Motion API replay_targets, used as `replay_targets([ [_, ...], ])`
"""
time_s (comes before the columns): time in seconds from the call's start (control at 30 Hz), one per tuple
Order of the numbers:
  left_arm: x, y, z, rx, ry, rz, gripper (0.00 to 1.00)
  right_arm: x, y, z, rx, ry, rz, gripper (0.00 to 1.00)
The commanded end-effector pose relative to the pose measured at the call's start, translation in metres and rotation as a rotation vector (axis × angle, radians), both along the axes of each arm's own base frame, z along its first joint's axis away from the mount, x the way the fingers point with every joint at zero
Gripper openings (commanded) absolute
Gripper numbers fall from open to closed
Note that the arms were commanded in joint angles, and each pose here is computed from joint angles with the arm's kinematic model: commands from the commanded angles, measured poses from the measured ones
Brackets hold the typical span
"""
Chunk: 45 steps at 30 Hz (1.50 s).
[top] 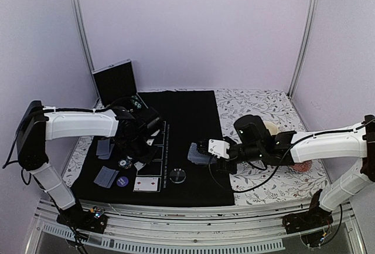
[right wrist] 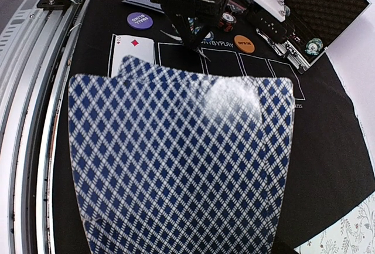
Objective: Distribute texas hold em gaming equipment
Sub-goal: Flop the poker card into the community card area, then adjust the poker card in the community card area.
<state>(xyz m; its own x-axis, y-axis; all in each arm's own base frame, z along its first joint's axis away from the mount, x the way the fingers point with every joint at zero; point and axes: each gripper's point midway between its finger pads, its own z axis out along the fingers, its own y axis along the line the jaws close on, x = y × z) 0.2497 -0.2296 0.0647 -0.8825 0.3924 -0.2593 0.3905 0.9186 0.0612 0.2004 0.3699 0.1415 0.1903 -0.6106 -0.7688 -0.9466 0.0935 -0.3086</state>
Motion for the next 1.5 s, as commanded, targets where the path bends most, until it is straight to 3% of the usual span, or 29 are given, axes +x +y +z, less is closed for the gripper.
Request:
replay_targets([
  [0.0, 0.001, -0.024, -0.010, -0.086, 0.027, -0.008, 0.00, 0.000, -0.005, 0.011, 0.036, -0.007, -0.013, 0.51],
  [0.37, 0.007, -0.044, -0.022, -0.186, 0.067, 0.003, 0.00, -0.002, -0.007, 0.012, 0.041, -0.005, -0.019, 0.51],
  [0.53, 0.006, -0.053, -0.020, -0.230, 0.086, -0.019, 0.25, -0.001, -0.009, 0.011, 0.038, -0.007, -0.023, 0.51],
  [0.7, 0.012, -0.068, 0.003, -0.321, 0.068, -0.062, 0.35, -0.002, -0.008, 0.011, 0.039, -0.005, -0.020, 0.51],
  [0.83, 0.031, -0.056, 0.013, -0.333, 0.034, -0.052, 0.36, -0.001, -0.007, 0.011, 0.038, -0.005, -0.021, 0.51],
  [1.03, 0.067, 0.004, -0.010, -0.210, -0.004, 0.096, 0.32, -0.001, -0.007, 0.010, 0.039, 0.001, -0.022, 0.51],
  [1.23, 0.065, 0.010, -0.033, -0.216, 0.052, 0.103, 0.27, -0.002, -0.009, 0.008, 0.032, 0.003, -0.025, 0.51],
  [1.47, 0.058, 0.017, -0.055, -0.197, 0.101, 0.111, 0.33, -0.002, -0.010, 0.007, 0.032, 0.003, -0.027, 0.51],
])
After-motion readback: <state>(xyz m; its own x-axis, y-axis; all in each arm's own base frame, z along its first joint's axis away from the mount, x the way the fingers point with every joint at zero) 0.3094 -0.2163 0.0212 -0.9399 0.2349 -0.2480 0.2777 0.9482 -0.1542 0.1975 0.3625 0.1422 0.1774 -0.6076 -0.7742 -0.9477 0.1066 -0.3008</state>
